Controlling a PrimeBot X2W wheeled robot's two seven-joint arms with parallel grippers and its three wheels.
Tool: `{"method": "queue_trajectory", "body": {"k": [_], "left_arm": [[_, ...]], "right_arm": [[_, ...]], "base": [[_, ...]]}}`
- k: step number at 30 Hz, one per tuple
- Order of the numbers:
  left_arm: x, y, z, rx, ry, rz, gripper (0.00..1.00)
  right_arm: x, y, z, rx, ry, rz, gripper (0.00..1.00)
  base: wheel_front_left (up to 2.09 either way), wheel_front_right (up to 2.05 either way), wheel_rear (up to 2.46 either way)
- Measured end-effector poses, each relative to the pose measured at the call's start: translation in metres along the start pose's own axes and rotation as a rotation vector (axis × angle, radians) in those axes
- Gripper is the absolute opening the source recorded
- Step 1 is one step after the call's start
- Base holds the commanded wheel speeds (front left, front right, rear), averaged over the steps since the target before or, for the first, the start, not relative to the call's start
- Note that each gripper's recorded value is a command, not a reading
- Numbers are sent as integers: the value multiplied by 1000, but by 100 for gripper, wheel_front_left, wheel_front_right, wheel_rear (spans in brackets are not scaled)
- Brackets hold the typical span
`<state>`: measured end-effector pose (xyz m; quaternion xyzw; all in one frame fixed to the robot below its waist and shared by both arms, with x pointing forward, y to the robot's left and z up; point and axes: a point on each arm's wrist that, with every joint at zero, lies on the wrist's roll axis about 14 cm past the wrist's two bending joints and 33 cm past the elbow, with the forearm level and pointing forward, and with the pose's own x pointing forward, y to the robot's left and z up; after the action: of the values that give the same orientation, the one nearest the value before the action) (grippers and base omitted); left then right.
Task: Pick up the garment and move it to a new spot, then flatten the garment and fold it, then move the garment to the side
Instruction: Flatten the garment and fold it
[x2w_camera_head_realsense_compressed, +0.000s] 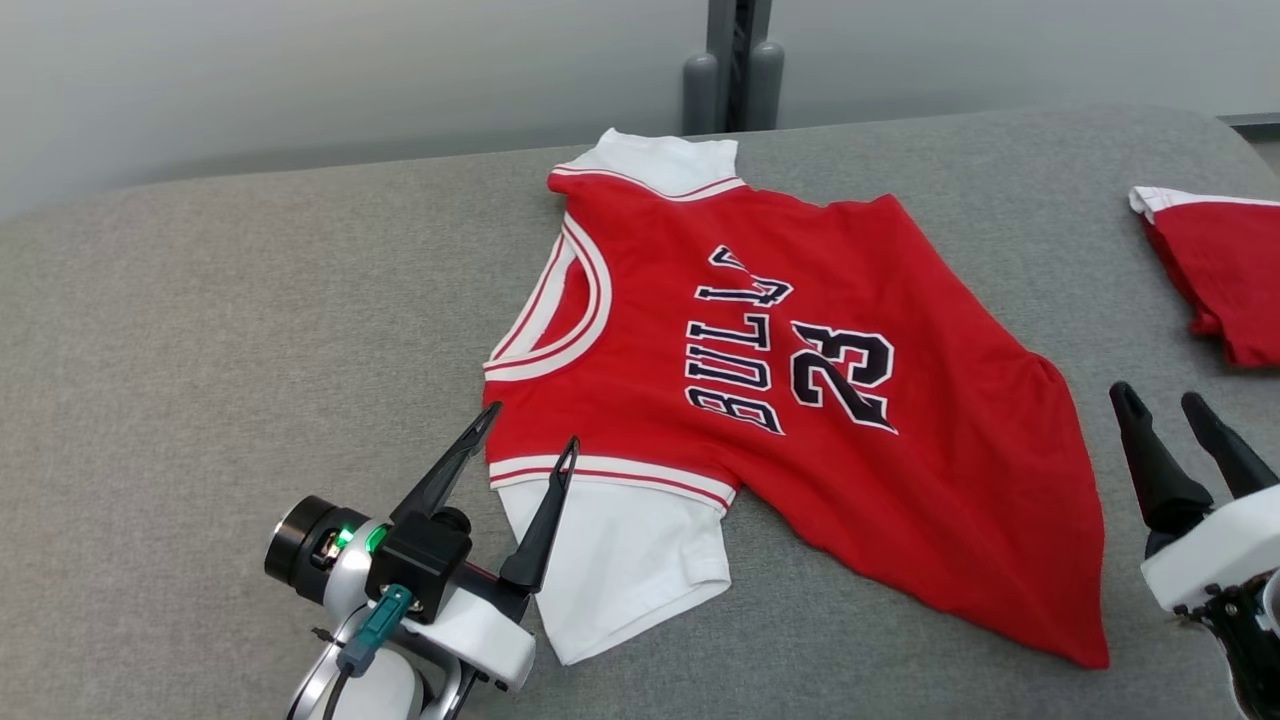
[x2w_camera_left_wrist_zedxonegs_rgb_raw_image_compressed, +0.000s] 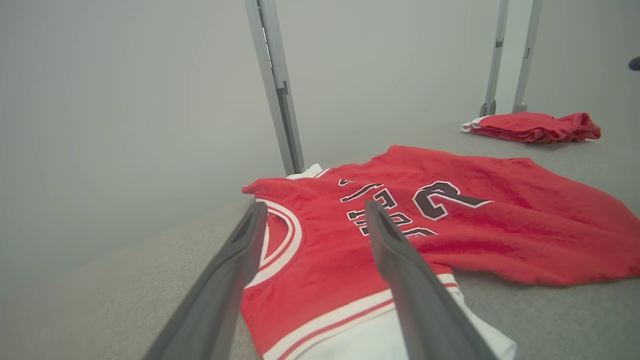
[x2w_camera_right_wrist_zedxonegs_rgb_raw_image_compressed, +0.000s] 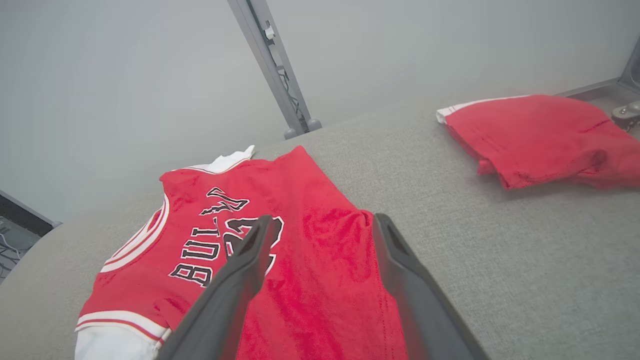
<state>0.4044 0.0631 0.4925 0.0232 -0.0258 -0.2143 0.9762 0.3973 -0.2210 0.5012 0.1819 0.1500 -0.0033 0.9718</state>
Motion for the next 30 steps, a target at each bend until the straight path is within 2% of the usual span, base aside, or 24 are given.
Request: {"method": "queue_trajectory", "body": {"k": [3,7,13,18,22,30], "left_arm": [[-7,10,-5,-2,18,33,100],[-14,14,-12,-25,41,56,100],[-27,17,-32,-97,103,100,100],[-41,16,-55,-204,169,152,100],[-48,15,-76,-232,240,178,100],[-11,31,-87,-292,276,215,100]], "right_arm": [[15,20,14,-11,-89,54,100],[23,39,11,-59,-149,115,100],[22,48,-3,-70,-201,158,100],[19,49,-10,-64,-223,167,100],[18,51,-12,-72,-232,177,100],[18,46,-4,-80,-268,171,100]], "base": [[0,0,0],[0,0,0],[0,0,0],[0,0,0],[0,0,0],[0,0,0]]}}
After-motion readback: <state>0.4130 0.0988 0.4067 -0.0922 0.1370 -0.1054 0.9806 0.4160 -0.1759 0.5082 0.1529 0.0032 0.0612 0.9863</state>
